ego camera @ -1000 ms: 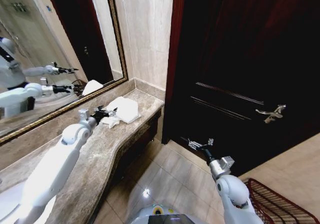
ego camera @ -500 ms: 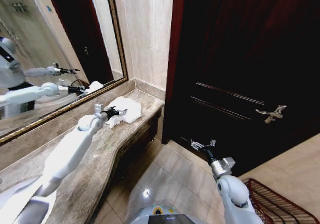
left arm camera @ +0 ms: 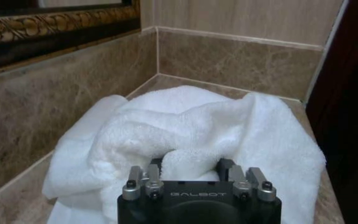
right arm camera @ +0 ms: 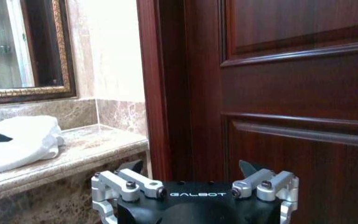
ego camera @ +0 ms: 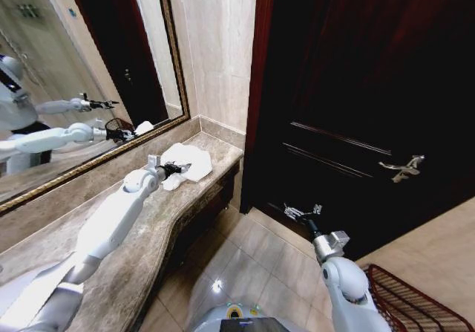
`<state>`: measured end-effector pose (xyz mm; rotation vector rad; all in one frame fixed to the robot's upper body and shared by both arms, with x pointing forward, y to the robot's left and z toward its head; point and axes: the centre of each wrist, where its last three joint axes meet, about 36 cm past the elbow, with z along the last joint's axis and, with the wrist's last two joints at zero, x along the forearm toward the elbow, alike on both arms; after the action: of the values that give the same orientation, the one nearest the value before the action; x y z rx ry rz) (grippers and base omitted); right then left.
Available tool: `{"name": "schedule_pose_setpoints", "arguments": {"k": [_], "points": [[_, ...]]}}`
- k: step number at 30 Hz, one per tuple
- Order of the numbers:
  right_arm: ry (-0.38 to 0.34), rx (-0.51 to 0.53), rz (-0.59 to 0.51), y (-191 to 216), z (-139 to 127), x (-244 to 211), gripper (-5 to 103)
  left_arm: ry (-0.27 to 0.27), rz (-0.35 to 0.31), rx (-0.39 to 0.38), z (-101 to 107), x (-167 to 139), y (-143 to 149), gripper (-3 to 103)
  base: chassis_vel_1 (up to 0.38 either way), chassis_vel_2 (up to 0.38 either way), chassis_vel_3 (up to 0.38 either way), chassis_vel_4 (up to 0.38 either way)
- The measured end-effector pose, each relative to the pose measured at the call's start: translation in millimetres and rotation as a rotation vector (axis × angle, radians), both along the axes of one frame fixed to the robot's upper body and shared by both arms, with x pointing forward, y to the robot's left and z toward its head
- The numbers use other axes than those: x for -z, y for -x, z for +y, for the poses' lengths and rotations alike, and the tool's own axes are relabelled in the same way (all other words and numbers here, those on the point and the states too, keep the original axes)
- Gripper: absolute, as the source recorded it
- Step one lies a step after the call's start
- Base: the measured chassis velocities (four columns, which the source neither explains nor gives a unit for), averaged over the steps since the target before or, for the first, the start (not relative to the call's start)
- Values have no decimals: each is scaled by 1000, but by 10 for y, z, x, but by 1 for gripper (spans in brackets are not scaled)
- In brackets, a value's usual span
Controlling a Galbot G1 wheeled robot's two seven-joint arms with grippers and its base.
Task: Discard the used towel into the hamper.
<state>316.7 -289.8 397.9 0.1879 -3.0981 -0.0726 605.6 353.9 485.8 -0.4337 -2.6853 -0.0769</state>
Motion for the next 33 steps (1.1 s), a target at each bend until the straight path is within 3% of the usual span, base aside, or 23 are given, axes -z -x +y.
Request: {"name": "schedule_pose_setpoints", "arguments": {"k": [3, 4, 9, 11, 12, 17, 19, 26, 30, 33], "points": [[2, 2, -2, 0, -3, -10, 100, -13, -13, -6, -3, -14, -5, 51, 0, 0, 0, 0], [3, 4, -4, 3, -7, -18, 100, -21, -21, -8, -4, -24, -5, 43, 0, 0, 0, 0], [6, 7, -6, 34, -8, -41, 100, -21, -73, -25, 7, -73, 15, 32, 0, 0, 0, 0], [6, 8, -6, 37, -8, -42, 100, -20, -82, -28, 8, -78, 20, 32, 0, 0, 0, 0], [7, 8, -7, 45, -7, -47, 100, -12, -125, -41, 10, -114, 47, 24, 0, 0, 0, 0], [7, 5, -12, 57, 5, -63, 100, -11, -211, -62, 24, -256, 160, 13, 0, 0, 0, 0], [6, 5, -17, 65, 22, -76, 100, -4, -280, -77, 52, -400, 292, 7, 0, 0, 0, 0], [8, 7, -34, 93, 45, -153, 100, 18, -408, -100, 79, -719, 715, 7, 0, 0, 0, 0], [4, 8, -44, 110, 62, -205, 100, 27, -489, -115, -145, -920, 1268, 7, 0, 0, 0, 0], [1, 10, -45, 125, 67, -210, 100, 36, -511, -127, -221, -952, 1440, 7, 0, 0, 0, 0]]}}
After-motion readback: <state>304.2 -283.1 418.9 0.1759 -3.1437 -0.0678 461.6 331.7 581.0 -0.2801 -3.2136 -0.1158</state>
